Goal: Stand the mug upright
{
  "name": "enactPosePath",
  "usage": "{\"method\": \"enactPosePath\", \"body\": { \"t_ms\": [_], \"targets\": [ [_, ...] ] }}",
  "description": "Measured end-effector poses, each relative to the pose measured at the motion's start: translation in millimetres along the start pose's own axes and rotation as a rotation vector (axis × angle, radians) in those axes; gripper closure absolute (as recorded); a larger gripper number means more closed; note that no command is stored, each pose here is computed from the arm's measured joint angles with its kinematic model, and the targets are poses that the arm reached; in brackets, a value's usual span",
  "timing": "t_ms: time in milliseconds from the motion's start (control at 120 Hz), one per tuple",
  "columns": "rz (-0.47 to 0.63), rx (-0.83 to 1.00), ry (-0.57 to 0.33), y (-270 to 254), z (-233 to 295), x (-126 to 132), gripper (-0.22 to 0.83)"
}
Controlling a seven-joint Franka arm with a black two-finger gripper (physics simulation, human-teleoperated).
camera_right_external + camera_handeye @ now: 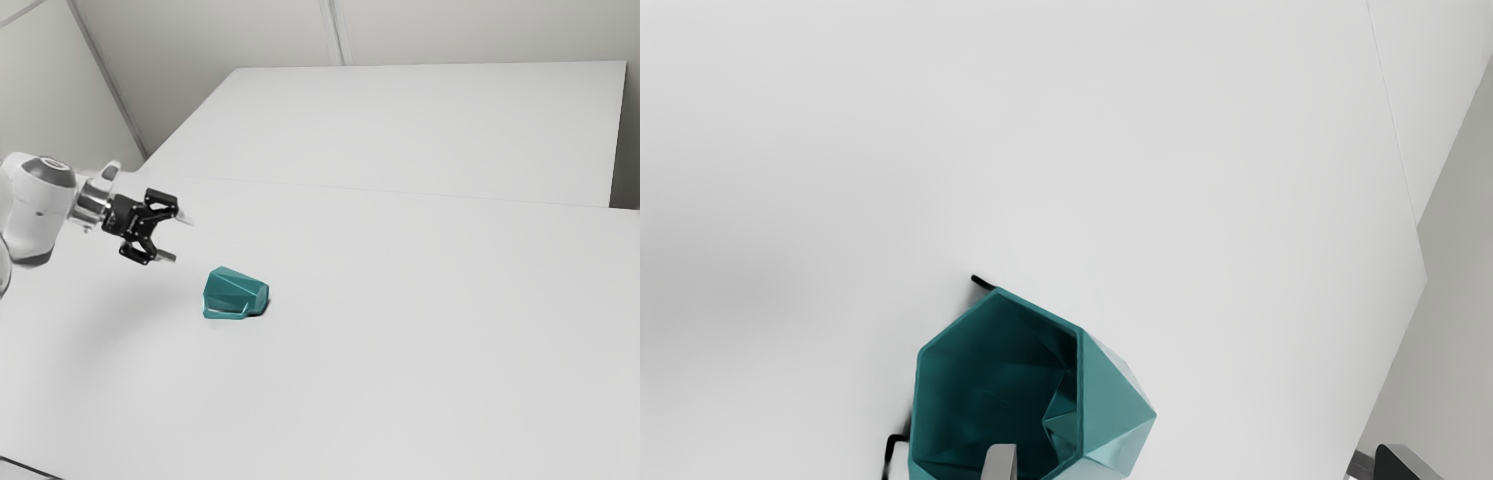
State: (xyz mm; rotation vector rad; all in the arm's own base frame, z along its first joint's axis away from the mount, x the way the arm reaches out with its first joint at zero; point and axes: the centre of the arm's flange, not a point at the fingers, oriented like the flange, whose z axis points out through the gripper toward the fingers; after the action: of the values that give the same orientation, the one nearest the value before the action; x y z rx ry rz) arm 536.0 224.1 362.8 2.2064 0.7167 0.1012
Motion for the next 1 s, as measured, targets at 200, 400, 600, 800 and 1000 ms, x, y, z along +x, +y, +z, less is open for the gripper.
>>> {"method": "enactPosePath", "body": {
  "t_ms": [200,400,600,800,1000],
  "targets": [
    [0.003,-0.042,-0.031,-45.3,1.6,2.2,0.02],
    [0.087,-0.083,-0.114,-56.2,-8.8,-9.1,0.02],
    [0.146,-0.083,-0.204,-69.1,-1.2,-2.4,0.02],
    [0.211,-0.111,-0.227,-65.8,6.8,23.7,0.02],
    [0.263,-0.133,-0.25,-59.5,14.5,33.0,0.02]
  ]
}}
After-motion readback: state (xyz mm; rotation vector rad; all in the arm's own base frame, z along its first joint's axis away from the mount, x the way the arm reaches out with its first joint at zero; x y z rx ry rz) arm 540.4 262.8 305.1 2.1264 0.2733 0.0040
